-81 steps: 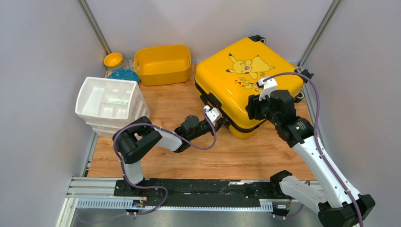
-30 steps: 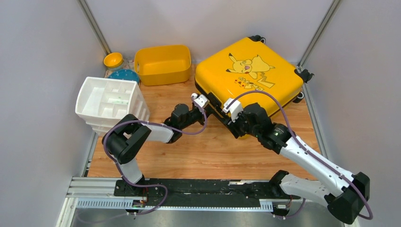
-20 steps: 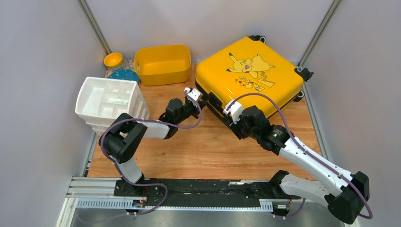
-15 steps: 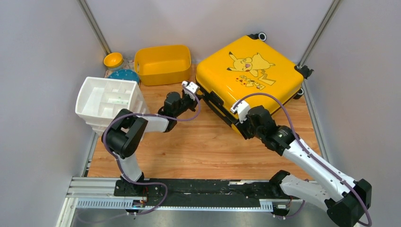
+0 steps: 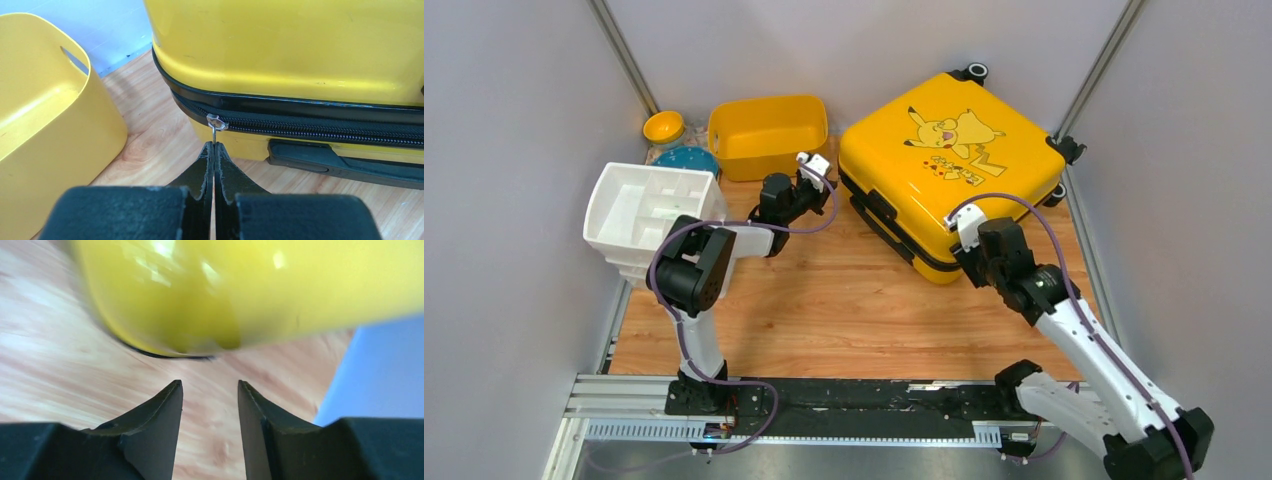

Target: Open, take out, and arrange the luggage

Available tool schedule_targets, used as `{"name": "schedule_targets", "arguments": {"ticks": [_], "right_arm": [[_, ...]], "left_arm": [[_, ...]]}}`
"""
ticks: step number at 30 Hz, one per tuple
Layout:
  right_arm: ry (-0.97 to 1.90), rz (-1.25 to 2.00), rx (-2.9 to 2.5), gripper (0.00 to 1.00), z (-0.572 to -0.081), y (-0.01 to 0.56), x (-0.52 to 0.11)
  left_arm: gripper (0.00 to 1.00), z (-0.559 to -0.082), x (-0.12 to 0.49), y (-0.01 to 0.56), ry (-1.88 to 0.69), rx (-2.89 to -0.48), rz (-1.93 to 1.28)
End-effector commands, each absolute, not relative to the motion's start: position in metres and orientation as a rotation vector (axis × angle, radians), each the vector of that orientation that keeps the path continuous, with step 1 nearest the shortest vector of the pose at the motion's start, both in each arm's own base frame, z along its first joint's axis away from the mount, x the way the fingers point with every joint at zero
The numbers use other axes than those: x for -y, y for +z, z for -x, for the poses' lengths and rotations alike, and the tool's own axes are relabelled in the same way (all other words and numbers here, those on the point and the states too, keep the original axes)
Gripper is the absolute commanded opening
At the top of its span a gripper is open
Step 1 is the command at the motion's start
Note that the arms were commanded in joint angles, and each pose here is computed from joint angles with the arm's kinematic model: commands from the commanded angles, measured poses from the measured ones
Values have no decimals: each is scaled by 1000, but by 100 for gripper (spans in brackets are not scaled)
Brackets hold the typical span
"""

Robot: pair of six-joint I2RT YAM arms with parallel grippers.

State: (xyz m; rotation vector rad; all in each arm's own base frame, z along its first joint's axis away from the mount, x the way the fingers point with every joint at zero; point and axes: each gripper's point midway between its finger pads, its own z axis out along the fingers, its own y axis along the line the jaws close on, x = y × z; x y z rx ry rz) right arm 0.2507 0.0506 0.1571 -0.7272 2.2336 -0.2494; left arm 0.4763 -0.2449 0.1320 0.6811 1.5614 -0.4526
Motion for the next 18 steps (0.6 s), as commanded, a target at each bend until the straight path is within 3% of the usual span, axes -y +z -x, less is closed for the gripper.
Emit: {"name": "schedule_targets", "arguments": {"ticks": [1, 4, 11, 18], "right_arm": [[12, 802, -1899, 49, -248, 241, -123], [90, 836, -1863, 48, -242, 250, -163], [88, 839, -1848, 41, -283, 224, -243], [56, 870, -1852, 40, -308, 183, -286]], "left_arm": [[0, -482, 246, 144, -468, -1522, -689], [0, -484, 246, 148, -469, -1517, -676], [0, -486, 245, 150, -478, -1530, -638], [0, -492, 241, 155, -470, -1528, -585]]}}
